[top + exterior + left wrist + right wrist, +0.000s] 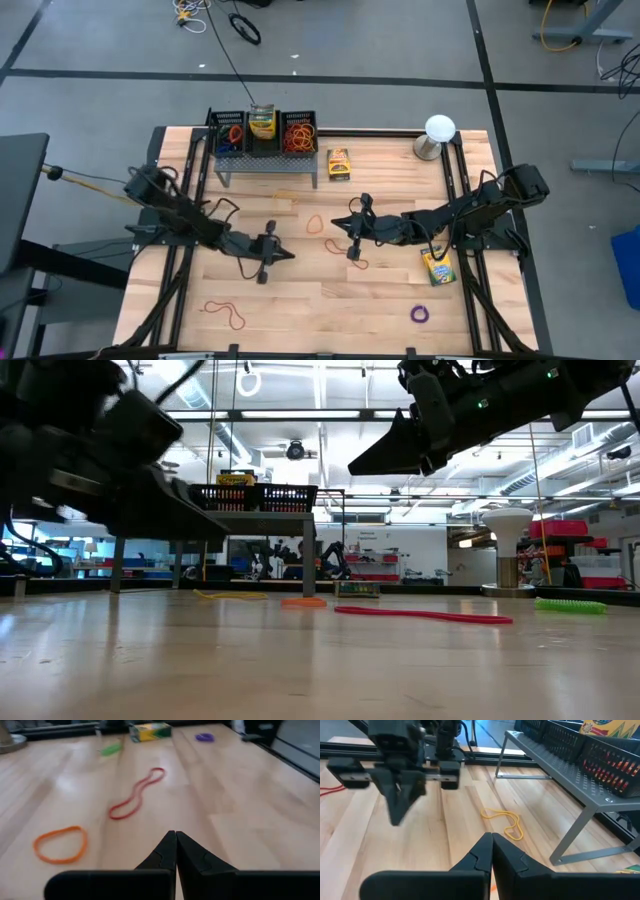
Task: Pick & Place Office Desk Supplies
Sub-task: Put the red rubber band into the right black bin
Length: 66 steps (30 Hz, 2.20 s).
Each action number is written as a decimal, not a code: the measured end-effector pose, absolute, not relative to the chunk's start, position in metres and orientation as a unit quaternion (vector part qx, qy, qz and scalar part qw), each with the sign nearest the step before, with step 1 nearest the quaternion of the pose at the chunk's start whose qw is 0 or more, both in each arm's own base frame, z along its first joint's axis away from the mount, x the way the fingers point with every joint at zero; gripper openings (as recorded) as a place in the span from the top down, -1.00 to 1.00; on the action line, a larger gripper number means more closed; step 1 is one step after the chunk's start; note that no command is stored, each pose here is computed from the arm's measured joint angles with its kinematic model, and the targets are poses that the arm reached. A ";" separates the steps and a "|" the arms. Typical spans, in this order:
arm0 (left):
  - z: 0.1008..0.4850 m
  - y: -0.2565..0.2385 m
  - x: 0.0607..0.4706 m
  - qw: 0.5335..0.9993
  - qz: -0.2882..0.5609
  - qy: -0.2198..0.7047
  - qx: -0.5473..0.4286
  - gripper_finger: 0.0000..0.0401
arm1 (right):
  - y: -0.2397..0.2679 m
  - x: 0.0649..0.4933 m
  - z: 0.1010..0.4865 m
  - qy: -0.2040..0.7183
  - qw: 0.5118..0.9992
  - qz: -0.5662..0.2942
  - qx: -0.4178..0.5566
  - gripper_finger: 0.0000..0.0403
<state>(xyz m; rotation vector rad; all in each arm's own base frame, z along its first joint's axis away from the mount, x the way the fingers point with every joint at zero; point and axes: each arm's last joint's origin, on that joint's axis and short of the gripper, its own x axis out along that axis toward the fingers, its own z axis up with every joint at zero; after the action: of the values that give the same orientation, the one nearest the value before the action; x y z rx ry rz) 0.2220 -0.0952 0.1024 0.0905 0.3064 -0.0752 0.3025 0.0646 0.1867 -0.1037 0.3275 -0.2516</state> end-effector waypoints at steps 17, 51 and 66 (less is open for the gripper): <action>0.120 -0.150 0.195 0.918 -0.091 0.381 0.066 0.96 | 0.065 0.303 0.186 0.163 0.977 -0.125 -0.052 0.93; 0.154 -0.219 0.155 0.851 -0.151 0.501 -0.046 0.96 | 0.064 0.303 0.186 0.163 0.977 -0.125 -0.052 0.93; 0.191 -0.226 0.153 0.819 -0.075 0.568 -0.024 0.94 | 0.064 0.303 0.186 0.163 0.977 -0.125 -0.052 0.93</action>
<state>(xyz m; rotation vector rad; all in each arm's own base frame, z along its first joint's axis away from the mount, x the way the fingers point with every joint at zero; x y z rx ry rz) 0.1534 -0.2257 0.1913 -0.0515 1.2092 -0.1592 0.3025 0.0644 0.1863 -0.1046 0.3294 -0.2525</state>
